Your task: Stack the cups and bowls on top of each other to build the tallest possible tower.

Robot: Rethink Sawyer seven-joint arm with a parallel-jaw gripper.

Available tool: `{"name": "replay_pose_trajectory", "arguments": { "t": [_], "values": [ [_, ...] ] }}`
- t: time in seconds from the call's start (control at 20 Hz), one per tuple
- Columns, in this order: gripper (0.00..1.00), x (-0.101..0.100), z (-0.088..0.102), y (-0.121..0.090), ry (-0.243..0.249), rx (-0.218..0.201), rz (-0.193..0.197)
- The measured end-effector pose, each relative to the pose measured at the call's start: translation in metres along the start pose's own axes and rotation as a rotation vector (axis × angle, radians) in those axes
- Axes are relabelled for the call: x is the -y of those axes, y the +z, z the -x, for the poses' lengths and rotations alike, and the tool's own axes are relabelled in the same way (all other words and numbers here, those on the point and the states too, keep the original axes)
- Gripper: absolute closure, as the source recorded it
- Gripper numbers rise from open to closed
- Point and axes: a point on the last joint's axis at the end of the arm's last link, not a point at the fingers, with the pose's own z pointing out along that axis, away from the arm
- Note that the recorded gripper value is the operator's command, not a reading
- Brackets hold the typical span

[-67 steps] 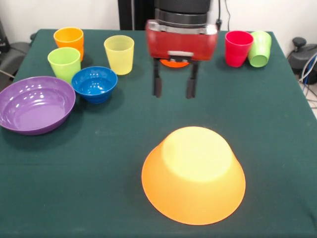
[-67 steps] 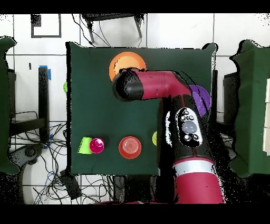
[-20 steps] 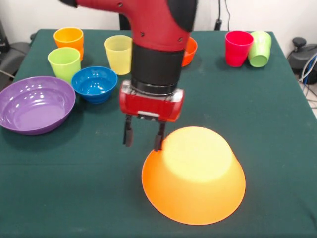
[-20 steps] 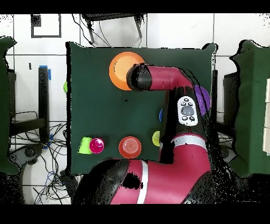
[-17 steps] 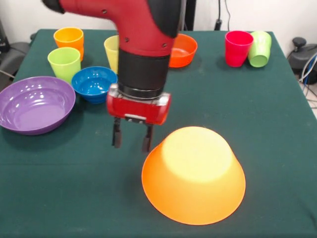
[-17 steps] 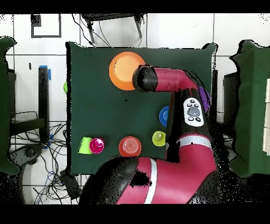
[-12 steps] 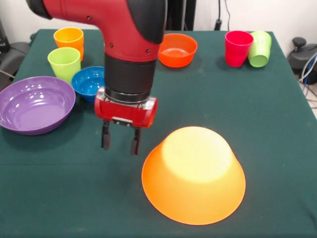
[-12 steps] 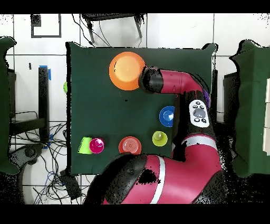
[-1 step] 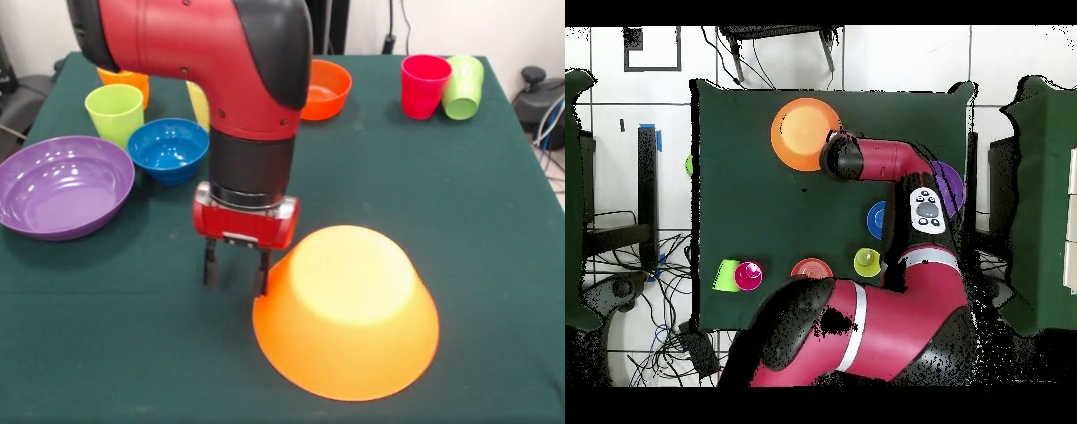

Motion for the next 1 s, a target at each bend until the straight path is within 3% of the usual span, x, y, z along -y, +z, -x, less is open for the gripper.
{"name": "replay_pose_trajectory", "arguments": {
  "t": [0.55,1.0],
  "values": [
    [0.0,-0.061,-0.023,-0.002,-0.114,-0.008,-0.017],
    [0.0,-0.084,-0.03,-0.003,-0.122,-0.015,-0.003]
  ]
}}
